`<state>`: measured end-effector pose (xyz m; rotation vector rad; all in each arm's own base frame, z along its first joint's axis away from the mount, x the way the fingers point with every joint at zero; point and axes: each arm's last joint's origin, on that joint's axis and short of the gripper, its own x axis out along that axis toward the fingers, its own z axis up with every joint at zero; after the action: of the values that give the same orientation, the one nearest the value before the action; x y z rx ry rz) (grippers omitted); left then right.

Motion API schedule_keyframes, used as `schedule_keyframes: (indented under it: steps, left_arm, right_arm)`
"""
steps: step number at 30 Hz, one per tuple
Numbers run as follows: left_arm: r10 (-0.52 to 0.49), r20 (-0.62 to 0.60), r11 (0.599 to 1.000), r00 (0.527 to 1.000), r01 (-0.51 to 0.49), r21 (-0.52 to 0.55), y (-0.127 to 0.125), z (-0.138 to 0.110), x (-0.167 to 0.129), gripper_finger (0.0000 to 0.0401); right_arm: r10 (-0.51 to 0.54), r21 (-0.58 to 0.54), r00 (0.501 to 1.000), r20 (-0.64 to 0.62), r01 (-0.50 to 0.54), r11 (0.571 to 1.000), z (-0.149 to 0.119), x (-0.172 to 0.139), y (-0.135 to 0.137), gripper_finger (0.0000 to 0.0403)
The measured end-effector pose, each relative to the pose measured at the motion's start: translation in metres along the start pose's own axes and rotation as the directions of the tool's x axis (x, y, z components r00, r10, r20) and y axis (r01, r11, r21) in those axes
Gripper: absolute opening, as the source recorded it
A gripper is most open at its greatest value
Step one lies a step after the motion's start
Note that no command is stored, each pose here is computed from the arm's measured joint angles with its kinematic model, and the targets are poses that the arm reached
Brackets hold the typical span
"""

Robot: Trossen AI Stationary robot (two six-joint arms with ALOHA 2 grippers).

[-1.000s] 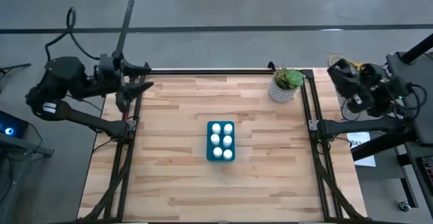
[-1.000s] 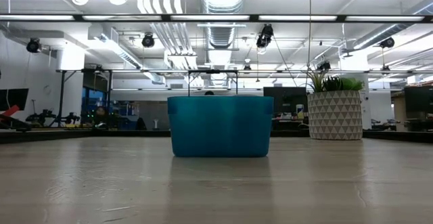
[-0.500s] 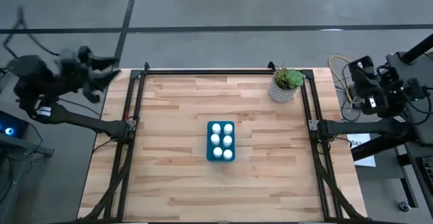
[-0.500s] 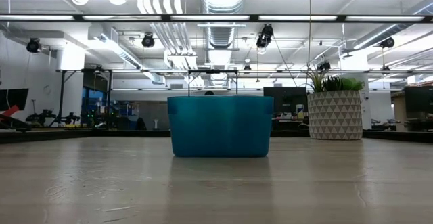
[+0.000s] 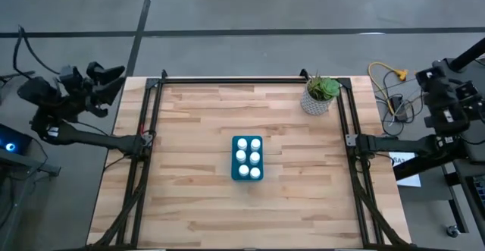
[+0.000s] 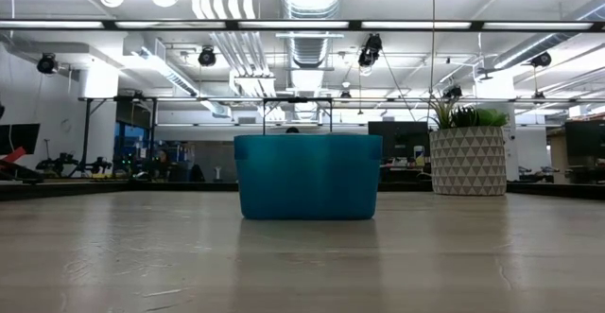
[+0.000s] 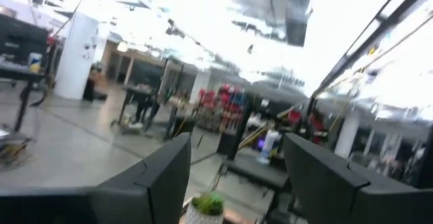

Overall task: Pick and place pill bottles into a basket
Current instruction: Return to Home Position

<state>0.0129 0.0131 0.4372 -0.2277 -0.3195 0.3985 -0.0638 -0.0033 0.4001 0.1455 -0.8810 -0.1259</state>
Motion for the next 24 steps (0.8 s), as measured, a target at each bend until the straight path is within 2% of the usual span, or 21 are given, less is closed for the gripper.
schedule_keyframes:
  steps: [4, 8, 12, 18, 22, 24]
  left_arm:
    - [-0.074, 0.126, 0.996, 0.989, 0.08, -0.037, 0.006, -0.012, -0.011, 0.0219]
    - [-0.146, 0.283, 0.987, 0.948, 0.159, -0.024, 0.012, -0.025, -0.022, 0.0219]
    - [-0.153, 0.414, 0.982, 0.897, 0.185, -0.038, 0.019, -0.044, -0.03, 0.0219]
    - [-0.154, 0.508, 0.977, 0.848, 0.209, -0.052, 0.022, -0.084, -0.027, 0.0219]
    - [-0.227, 0.617, 0.961, 0.753, 0.276, 0.016, 0.02, -0.094, -0.025, 0.0219]
    - [-0.237, 0.611, 0.958, 0.755, 0.284, 0.02, 0.019, -0.107, -0.022, 0.0219]
  right_arm:
    - [0.002, -0.015, 1.0, 0.022, -0.002, 1.0, 0.006, 0.002, 0.001, 0.0068]
    - [-0.002, -0.072, 1.0, 0.019, 0.003, 0.997, 0.004, 0.003, 0.001, 0.0068]
    - [-0.049, -0.074, 0.999, 0.014, 0.05, 0.996, -0.004, 0.001, -0.002, 0.0068]
    - [-0.074, -0.013, 0.994, 0.079, 0.075, 0.997, -0.02, 0.004, -0.003, 0.0068]
    - [-0.063, 0.018, 0.983, 0.171, 0.061, 0.998, -0.031, 0.004, -0.004, 0.0068]
    - [-0.061, 0.028, 0.973, 0.222, 0.056, 0.998, -0.039, 0.003, -0.005, 0.0068]
